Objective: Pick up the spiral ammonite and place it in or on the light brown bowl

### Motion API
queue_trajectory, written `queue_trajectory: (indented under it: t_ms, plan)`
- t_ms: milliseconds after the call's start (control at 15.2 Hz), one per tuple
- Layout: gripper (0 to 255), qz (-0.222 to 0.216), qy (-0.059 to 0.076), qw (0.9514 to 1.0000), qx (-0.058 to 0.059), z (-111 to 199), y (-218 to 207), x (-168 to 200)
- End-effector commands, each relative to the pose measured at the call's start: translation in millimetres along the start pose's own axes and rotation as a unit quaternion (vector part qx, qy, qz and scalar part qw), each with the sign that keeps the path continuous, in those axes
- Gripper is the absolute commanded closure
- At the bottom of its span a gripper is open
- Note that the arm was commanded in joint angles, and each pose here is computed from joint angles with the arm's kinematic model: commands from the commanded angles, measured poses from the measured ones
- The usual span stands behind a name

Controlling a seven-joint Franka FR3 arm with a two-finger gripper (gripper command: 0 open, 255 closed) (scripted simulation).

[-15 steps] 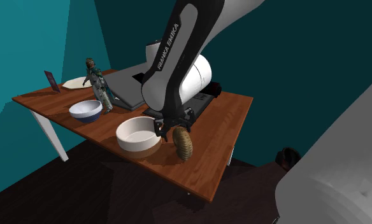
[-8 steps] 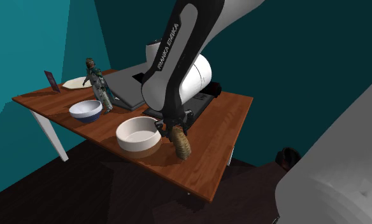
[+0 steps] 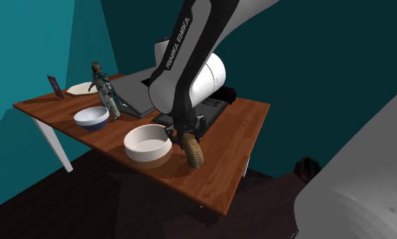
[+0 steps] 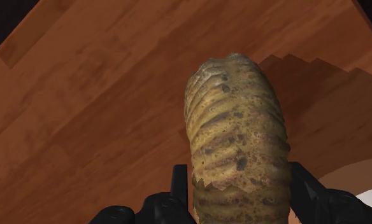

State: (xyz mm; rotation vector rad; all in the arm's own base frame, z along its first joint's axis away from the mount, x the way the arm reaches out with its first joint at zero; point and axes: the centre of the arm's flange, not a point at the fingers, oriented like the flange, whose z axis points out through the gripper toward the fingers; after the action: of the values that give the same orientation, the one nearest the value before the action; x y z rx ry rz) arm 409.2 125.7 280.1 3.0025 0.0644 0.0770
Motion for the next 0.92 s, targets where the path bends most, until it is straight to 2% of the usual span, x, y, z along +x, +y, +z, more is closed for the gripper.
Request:
queue_trajectory:
  t_ms: [0,858]
  plan:
    - [255,0.000,0.000,1.0000,0.000,-10,2,1]
    - [255,0.000,0.000,1.0000,0.000,-78,12,4]
